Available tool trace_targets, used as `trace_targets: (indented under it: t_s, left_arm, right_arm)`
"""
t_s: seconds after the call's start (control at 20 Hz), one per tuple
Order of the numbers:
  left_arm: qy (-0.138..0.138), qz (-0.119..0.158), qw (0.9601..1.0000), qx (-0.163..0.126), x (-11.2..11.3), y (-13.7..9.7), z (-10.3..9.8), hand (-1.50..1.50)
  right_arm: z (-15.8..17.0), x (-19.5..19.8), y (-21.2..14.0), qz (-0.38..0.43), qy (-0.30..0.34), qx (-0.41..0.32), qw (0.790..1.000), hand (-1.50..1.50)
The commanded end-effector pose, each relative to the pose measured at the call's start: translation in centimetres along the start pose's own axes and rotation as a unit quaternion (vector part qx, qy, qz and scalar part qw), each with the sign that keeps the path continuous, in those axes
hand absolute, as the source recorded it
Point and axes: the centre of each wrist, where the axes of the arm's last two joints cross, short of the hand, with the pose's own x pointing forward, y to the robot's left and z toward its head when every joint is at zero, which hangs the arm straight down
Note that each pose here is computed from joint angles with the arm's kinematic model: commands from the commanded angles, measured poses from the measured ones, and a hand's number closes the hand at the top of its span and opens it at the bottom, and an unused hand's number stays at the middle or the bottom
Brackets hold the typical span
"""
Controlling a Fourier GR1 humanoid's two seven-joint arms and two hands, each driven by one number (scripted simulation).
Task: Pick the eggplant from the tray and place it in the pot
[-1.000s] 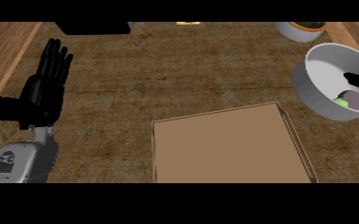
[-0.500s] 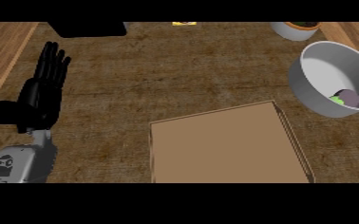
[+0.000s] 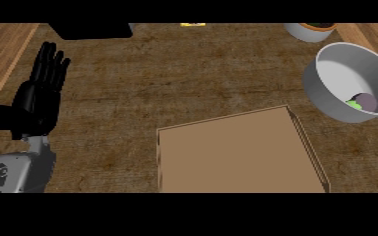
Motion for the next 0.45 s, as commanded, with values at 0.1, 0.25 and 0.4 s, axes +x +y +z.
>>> trace_targets:
  t_s: [0.1,0.25,0.4]
  left_arm:
    - [-0.001,-0.004,1.0,0.004,-1.2,0.0,0.0,0.0]
    - [-0.001,0.009,1.0,-0.003,-0.1,-0.3,0.4,0.0]
    - [-0.008,0.004,0.9999,-0.011,-1.1,0.9,-0.1,0.0]
  right_arm:
    - [1.1,-0.5,-7.6,-0.034,0.002,-0.056,0.998,-1.5]
    - [2.2,-1.1,-10.6,-0.024,0.009,-0.067,0.997,-1.5]
    - [4.0,-2.1,-12.8,-0.005,0.008,-0.073,0.997,-1.5]
